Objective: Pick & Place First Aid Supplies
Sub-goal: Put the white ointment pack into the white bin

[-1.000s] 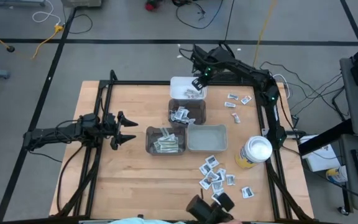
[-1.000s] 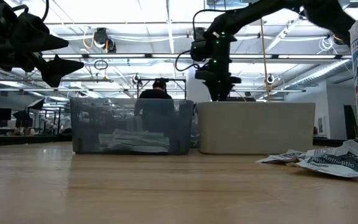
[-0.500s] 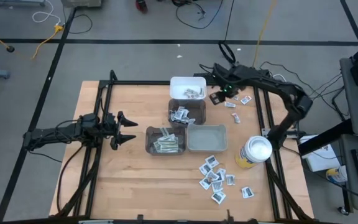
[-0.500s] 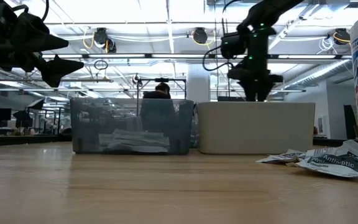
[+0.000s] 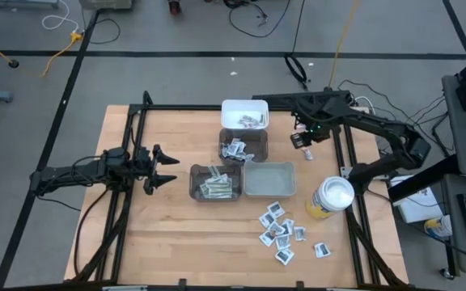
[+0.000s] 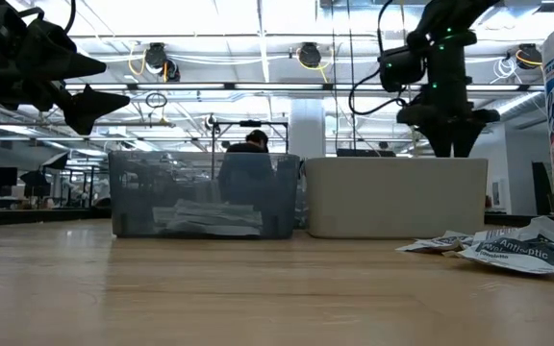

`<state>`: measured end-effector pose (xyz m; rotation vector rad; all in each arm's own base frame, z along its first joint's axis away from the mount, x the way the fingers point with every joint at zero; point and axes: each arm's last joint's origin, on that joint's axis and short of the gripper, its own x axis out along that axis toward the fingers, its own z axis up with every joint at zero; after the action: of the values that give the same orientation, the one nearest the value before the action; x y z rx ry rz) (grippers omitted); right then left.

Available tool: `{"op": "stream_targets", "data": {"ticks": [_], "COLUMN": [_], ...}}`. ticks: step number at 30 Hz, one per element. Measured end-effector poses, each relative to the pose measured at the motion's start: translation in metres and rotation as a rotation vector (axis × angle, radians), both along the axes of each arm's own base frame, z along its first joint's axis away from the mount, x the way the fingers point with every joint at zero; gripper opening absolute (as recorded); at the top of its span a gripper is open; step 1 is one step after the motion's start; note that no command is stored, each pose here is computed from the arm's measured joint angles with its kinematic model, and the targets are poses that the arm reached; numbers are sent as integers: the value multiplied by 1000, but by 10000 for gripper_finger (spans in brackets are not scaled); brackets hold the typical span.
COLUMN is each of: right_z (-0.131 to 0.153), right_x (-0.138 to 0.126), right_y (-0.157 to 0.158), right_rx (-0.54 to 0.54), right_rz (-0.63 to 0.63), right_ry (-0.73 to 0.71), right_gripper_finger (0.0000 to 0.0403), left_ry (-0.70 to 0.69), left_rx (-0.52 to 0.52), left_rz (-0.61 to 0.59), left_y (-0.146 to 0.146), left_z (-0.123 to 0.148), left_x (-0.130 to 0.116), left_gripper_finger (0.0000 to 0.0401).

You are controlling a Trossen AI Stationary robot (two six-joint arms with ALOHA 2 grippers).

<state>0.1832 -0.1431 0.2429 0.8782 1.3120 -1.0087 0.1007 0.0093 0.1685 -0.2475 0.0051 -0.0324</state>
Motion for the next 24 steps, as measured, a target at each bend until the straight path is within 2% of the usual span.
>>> {"op": "stream_targets", "data": {"ticks": [4, 24], "right_z": [-7, -88], "right_x": [-3, -1], "right_y": [2, 1], "right_rx": [14, 55], "right_rz": [0, -14], "right_ry": [18, 71], "right_gripper_finger": [166, 166], "left_ry": [0, -1], "left_rx": [0, 0], "left_rz": [0, 0], "left_y": [0, 0], "left_z": [0, 0], "left_x": [0, 0], "left_gripper_finger": [310, 310]}}
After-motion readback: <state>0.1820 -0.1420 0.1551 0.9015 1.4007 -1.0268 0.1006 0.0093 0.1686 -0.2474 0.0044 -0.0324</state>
